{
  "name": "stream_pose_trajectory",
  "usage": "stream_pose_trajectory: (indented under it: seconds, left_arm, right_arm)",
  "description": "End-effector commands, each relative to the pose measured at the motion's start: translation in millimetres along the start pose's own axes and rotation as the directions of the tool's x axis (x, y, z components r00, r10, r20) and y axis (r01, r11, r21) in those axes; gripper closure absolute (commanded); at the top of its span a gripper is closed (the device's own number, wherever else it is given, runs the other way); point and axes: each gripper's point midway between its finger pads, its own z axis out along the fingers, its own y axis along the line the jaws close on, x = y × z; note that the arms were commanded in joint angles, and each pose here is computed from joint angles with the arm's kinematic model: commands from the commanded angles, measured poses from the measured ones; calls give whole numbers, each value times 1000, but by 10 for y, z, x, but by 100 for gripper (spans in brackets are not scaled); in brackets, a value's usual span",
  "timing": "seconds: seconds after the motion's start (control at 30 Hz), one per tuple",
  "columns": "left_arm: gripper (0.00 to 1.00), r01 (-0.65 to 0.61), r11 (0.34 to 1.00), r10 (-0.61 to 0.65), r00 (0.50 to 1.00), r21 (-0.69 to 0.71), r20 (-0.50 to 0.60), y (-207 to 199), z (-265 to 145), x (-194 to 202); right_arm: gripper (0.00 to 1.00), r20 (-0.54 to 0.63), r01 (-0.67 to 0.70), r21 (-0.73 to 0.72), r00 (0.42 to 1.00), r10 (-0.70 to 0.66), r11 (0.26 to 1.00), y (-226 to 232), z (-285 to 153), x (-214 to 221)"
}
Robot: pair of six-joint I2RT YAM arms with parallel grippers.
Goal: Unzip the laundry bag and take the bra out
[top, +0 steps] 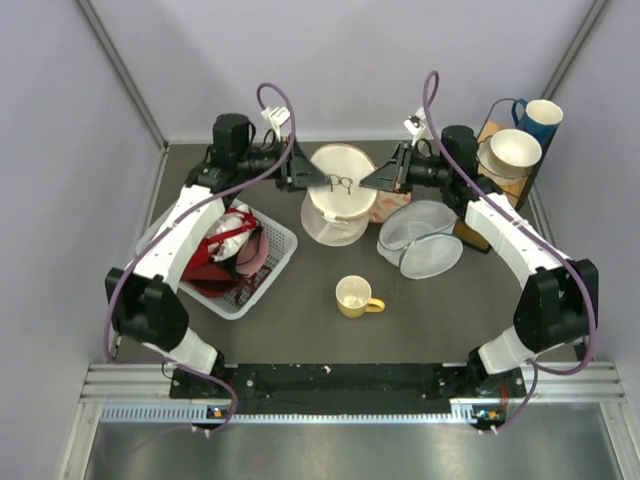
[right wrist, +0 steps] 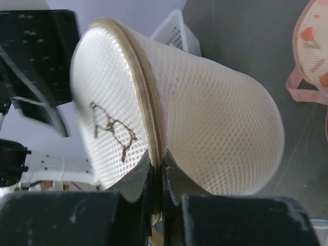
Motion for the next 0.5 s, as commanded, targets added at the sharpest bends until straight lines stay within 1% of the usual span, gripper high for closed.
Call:
stream_pose_trajectory:
  seconds: [0.0,0.03,0.07,0.1,0.13,0.17,0.2,0.23,0.27,0.3,0.33,0.37,0.43,0.47]
  left_arm:
    - [33,-64,993,70,996,-104,61,83,99,-454]
    - [25,-28,981,48,994,-189,99,231,93,-528]
    - [13,-15,971,50,989,-240,139,282,56,-584]
    - [8,-2,962,50,984,-274,170,315,19,-609]
    - [6,18,956,47,976,-294,211,240,-67,-619]
    - [5,42,943,47,965,-330,256,267,-122,-653]
    - [5,77,938,16,965,-339,262,333,-133,-564]
    - [6,101,940,-4,958,-326,287,222,-177,-520]
    - [7,121,932,-11,951,-342,308,240,-194,-485]
    - [7,157,921,-42,950,-356,310,344,-181,-361]
    - [7,199,922,-85,940,-331,330,245,-191,-277]
    - [7,227,922,-118,936,-313,331,353,-141,-166]
    - [5,309,917,-212,913,-251,349,314,-118,-49]
    - [4,319,921,-230,908,-222,350,378,-70,13]
  right_arm:
    - [100,155,-59,-7,986,59,998,127,-46,-271]
    - [100,191,-100,17,977,95,995,60,-61,-255]
    - [100,273,-174,45,949,155,984,-22,-83,-344]
    - [100,310,-196,45,935,173,980,-48,-102,-376]
    - [100,347,-223,49,918,193,973,-128,-115,-374]
    - [100,407,-255,58,889,210,965,-166,-159,-442]
    - [100,426,-268,53,877,221,962,-188,-168,-455]
    - [100,443,-288,50,865,237,956,-231,-169,-454]
    - [100,462,-319,40,846,265,947,-263,-161,-475]
    - [100,473,-328,35,838,273,944,-282,-163,-492]
    - [100,483,-341,35,829,283,939,-303,-168,-506]
    - [100,497,-363,38,815,297,931,-342,-164,-521]
    - [100,513,-367,45,807,293,929,-359,-173,-557]
    - [100,516,-360,44,807,288,932,-354,-171,-574]
